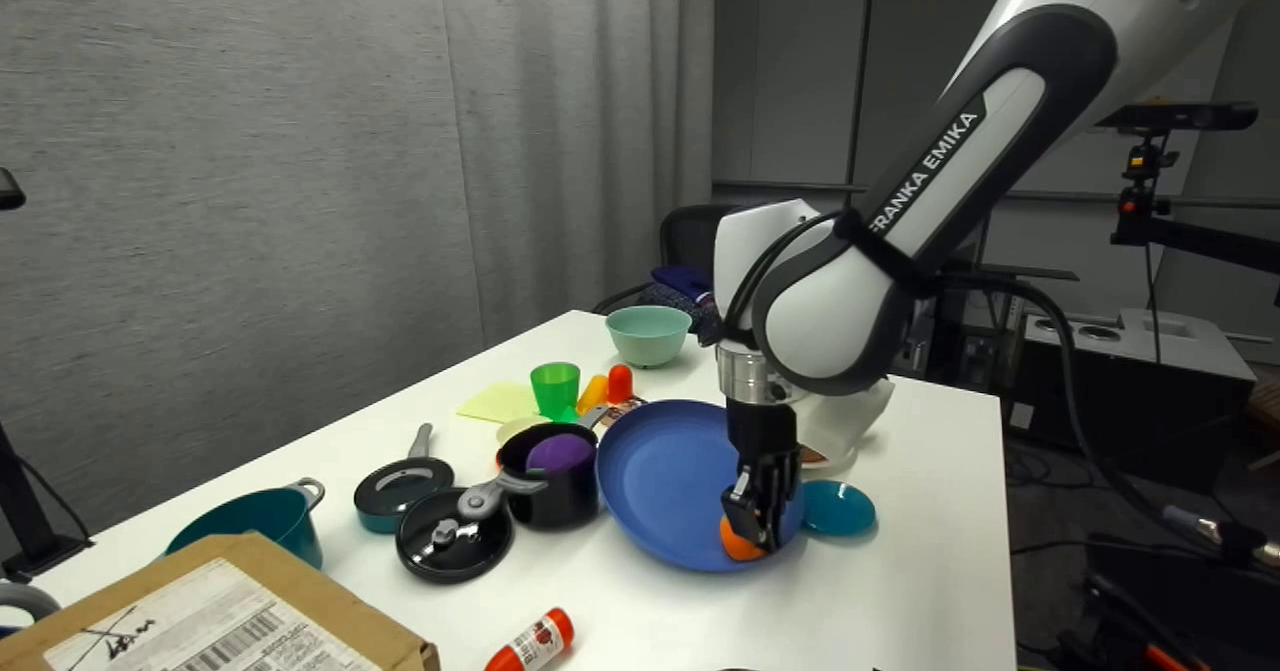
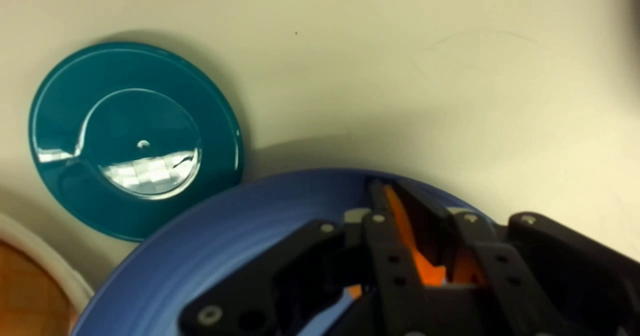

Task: Put the pineapple and watermelon plushies on the white plate, then the purple plushie in the black pot and the orange plushie on the table

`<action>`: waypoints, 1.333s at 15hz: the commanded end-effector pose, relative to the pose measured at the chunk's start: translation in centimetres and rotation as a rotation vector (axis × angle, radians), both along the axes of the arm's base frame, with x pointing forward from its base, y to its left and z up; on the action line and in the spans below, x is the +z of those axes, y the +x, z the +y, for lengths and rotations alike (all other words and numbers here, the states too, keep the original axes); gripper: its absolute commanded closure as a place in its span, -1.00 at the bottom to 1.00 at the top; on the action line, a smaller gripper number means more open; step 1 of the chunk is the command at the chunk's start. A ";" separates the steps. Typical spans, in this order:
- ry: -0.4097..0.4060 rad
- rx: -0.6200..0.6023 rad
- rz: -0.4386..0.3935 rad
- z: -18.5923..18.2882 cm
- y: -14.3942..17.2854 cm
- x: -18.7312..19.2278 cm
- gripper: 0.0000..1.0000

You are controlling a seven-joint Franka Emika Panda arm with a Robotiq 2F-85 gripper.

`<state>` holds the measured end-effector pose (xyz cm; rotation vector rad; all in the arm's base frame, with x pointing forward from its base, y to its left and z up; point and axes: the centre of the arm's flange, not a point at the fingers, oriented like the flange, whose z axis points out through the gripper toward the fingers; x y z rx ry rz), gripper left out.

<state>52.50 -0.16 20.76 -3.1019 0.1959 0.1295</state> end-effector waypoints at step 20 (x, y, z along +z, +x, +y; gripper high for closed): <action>0.195 0.852 -0.117 9.6 1.8 8.3 0.94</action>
